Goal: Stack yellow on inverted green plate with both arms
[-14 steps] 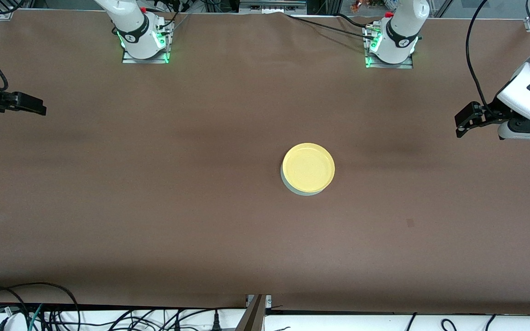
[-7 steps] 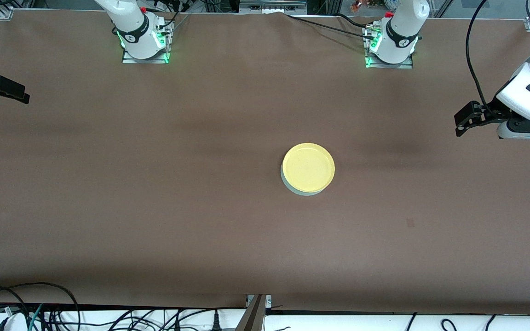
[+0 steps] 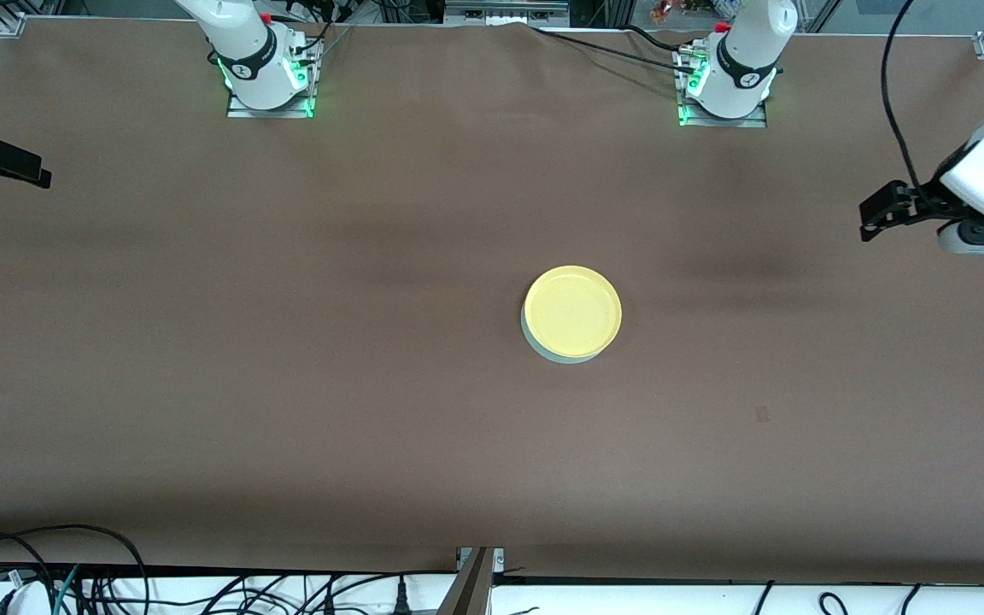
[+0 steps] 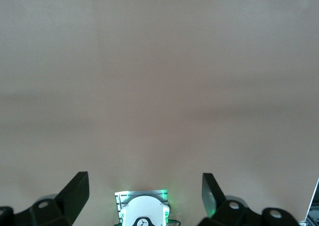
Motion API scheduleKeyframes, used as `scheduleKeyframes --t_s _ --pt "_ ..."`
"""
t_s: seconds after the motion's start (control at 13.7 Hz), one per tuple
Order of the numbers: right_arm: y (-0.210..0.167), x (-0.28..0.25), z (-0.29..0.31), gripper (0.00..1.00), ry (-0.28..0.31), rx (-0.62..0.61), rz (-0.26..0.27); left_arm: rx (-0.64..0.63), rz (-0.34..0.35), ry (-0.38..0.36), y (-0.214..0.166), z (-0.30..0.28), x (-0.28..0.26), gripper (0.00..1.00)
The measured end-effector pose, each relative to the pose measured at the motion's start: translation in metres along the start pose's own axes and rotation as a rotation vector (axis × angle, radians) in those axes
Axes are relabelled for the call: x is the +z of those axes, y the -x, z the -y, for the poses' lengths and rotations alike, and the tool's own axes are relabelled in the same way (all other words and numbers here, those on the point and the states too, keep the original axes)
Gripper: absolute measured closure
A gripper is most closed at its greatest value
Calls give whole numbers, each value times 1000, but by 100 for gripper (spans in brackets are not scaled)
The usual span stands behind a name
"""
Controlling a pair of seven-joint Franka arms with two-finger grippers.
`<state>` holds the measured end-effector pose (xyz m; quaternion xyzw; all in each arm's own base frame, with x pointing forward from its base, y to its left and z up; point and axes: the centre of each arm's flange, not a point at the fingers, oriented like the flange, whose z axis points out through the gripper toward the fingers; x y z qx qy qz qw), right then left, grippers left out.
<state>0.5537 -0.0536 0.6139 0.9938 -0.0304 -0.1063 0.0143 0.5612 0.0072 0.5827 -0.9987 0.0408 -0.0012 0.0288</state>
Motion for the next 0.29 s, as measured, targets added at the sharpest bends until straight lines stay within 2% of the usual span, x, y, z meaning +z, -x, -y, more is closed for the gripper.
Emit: scheduleKeyframes --t_s 0.29 --pt "-2 3 0 0 -14 -4 6 11 -1 21 2 18 1 0"
